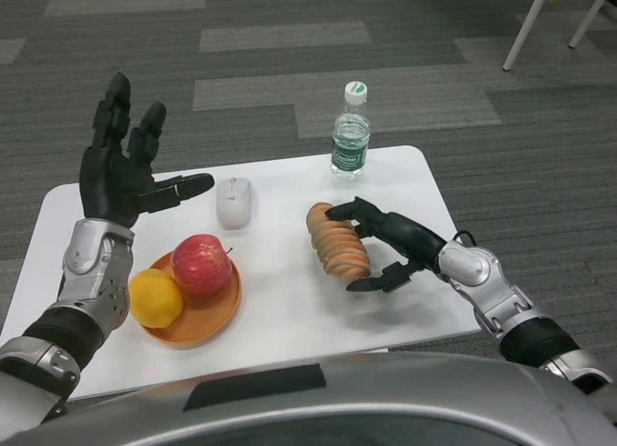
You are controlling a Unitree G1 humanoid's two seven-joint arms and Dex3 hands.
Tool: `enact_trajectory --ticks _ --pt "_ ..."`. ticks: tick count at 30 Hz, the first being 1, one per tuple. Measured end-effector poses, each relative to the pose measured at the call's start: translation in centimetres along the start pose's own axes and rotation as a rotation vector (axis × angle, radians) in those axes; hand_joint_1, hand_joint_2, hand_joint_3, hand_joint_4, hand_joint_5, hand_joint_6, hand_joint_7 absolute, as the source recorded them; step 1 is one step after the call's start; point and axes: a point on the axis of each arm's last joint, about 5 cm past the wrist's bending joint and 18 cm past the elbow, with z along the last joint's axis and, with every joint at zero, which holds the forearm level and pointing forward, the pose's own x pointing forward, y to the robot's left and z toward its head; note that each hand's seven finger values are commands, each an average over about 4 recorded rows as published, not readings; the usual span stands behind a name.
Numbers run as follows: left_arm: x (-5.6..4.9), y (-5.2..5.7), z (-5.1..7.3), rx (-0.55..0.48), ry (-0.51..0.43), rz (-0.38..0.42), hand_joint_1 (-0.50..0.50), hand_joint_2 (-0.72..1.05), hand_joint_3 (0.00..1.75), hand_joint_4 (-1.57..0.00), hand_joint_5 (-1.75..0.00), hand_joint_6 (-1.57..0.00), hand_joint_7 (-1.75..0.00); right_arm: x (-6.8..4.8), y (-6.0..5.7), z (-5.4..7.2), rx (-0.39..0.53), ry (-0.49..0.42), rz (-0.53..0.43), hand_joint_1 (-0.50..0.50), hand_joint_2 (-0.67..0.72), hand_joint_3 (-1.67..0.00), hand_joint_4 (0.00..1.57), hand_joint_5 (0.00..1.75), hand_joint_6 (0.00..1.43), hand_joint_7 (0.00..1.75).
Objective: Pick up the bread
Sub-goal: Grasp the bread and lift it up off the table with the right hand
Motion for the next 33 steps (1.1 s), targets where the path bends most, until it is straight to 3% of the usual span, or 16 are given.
enact_trajectory --ticks 4,11,16,20,26,33 --pt "0.0 -0.1 0.0 -0.001 0.001 -0.002 0.50 0.47 0.00 0.00 -0.38 0.00 0.00 0.2 0.1 0.6 0.003 -0.053 -0.027 -0.33 -0.60 -0.36 0.09 0.90 0.04 0.70" --pt "0.0 -0.1 -0.1 0.001 0.002 -0.006 0.50 0.43 0.09 0.00 -0.41 0.00 0.00 0.4 0.3 1.7 0.050 -0.193 -0.164 -0.33 -0.60 -0.32 0.23 1.07 0.13 0.70" --pt "0.0 -0.1 0.0 0.001 0.002 -0.007 0.50 0.45 0.07 0.00 -0.41 0.00 0.00 0.7 0.5 2.8 0.086 -0.329 -0.280 -0.33 -0.60 -0.32 0.33 1.07 0.19 0.75" --pt "0.0 -0.1 0.0 0.001 0.001 -0.007 0.50 0.45 0.00 0.00 -0.41 0.00 0.00 0.8 0.9 3.4 0.125 -0.417 -0.370 -0.33 -0.60 -0.24 0.40 1.16 0.25 0.72" --pt "0.0 -0.1 0.0 0.001 0.000 -0.007 0.50 0.45 0.07 0.00 -0.41 0.00 0.00 1.0 1.0 4.4 0.195 -0.578 -0.559 -0.36 -0.60 -0.24 0.48 1.16 0.31 0.72" --pt "0.0 -0.1 0.0 0.001 0.000 -0.007 0.50 0.43 0.04 0.00 -0.41 0.00 0.00 1.0 1.2 4.5 0.215 -0.596 -0.586 -0.33 -0.60 -0.24 0.46 1.16 0.29 0.77"
